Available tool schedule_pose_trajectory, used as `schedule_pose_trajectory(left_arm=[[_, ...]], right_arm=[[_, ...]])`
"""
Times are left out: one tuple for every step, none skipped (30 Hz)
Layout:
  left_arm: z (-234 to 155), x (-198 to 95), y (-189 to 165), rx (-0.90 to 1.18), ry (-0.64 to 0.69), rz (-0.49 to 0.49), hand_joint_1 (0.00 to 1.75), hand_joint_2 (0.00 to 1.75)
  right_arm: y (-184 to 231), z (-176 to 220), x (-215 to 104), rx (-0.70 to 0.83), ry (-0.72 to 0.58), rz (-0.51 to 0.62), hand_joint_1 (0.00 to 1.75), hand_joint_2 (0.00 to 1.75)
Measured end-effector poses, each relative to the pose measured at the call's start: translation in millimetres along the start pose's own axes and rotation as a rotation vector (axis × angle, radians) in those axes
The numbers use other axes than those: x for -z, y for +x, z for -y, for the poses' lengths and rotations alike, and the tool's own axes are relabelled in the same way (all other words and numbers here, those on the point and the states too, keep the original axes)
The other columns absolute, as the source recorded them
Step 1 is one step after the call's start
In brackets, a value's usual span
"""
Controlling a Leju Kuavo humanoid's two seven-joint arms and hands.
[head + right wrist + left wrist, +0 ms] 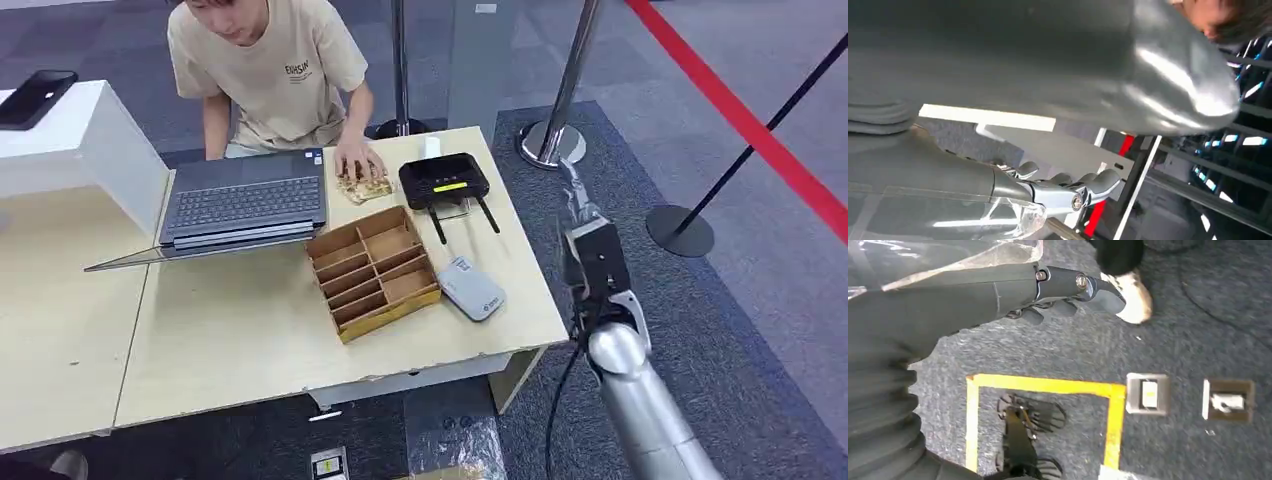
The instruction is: Pass the card to the sensor for recognition and then transmit it.
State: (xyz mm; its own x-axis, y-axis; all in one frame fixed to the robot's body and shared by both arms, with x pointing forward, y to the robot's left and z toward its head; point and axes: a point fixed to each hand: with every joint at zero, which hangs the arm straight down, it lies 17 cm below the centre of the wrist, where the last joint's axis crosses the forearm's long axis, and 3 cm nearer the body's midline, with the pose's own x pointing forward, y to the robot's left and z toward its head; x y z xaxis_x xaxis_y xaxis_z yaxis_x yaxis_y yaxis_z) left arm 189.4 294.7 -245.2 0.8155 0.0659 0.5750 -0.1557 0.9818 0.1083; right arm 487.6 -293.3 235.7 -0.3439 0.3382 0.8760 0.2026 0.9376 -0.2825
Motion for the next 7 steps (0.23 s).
schedule_pose_trajectory(left_arm=[[-3.8, 0.3, -1.1, -0.002, 0.01, -0.003, 0.0, 1.75], [-6.9, 0.5, -2.5, -0.002, 0.016, -0.008, 0.0, 1.75], [-8.7, 0.4, -3.8, -0.002, 0.019, -0.011, 0.0, 1.75], [-9.9, 0.6, -4.0, -0.002, 0.024, -0.012, 0.0, 1.75], [-11.2, 0.9, -4.2, -0.005, 0.028, -0.015, 0.0, 1.75], [-12.3, 1.0, -5.2, -0.007, 0.031, -0.022, 0.0, 1.75], [-13.4, 1.1, -6.1, -0.007, 0.033, -0.027, 0.0, 1.75]], right_arm=[[5.8, 4.8, -6.8, -0.001, -0.003, 0.012, 0.0, 0.0], [11.6, 8.7, -11.2, 0.0, -0.006, 0.023, 0.0, 0.0], [14.7, 11.2, -14.6, -0.002, -0.007, 0.027, 0.0, 0.0], [16.7, 13.7, -19.0, -0.007, -0.006, 0.028, 0.0, 0.0], [19.0, 18.2, -23.9, -0.011, -0.008, 0.03, 0.0, 0.0], [19.9, 21.3, -27.7, -0.008, -0.012, 0.026, 0.0, 0.0], [18.1, 24.5, -30.8, -0.006, -0.018, 0.018, 0.0, 0.0]])
